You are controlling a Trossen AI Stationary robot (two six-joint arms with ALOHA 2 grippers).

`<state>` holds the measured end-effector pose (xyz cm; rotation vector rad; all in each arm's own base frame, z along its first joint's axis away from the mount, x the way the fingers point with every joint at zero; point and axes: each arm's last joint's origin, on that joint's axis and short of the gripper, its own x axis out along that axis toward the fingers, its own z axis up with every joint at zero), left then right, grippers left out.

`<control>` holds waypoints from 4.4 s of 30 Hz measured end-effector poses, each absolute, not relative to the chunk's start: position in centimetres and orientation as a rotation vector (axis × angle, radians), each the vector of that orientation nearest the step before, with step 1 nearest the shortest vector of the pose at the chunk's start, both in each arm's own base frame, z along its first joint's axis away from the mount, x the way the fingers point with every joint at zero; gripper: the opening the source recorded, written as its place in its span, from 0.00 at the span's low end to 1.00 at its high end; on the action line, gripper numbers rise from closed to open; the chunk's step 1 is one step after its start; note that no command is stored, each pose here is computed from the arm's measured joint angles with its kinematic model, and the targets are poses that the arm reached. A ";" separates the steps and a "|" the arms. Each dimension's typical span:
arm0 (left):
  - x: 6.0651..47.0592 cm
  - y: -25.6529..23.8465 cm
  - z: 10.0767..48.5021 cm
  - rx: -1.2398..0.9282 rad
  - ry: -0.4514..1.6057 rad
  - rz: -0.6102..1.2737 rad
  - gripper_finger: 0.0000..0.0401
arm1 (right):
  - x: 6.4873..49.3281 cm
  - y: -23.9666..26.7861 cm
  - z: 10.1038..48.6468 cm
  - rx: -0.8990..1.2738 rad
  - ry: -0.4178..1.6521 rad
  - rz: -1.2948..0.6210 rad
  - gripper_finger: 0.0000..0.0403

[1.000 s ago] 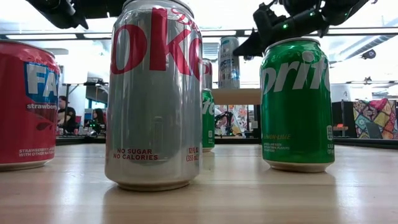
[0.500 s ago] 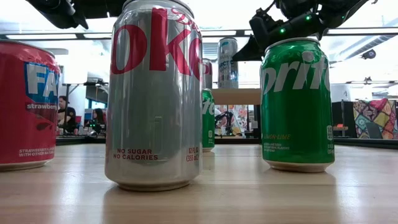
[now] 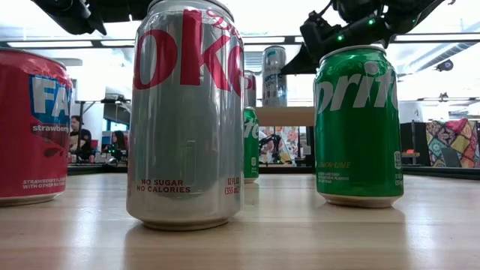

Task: Place canned beverage on shelf
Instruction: Put the left white-blue soda can on the shelf aligned with the other white-blue soda can, then put the top green soda can on the shelf

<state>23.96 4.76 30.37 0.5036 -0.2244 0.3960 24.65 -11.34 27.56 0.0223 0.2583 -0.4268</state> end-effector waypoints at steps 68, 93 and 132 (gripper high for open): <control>24.0 4.5 30.7 0.399 -0.266 0.374 0.00 | 24.8 -7.9 30.4 0.057 0.058 -0.187 0.03; 26.0 -0.9 35.7 0.146 0.003 0.053 0.00 | 22.8 0.3 32.1 0.485 0.311 0.042 0.03; 25.0 -0.3 32.0 -0.002 0.344 0.355 0.00 | 33.7 -0.7 26.6 0.200 0.827 -0.236 0.03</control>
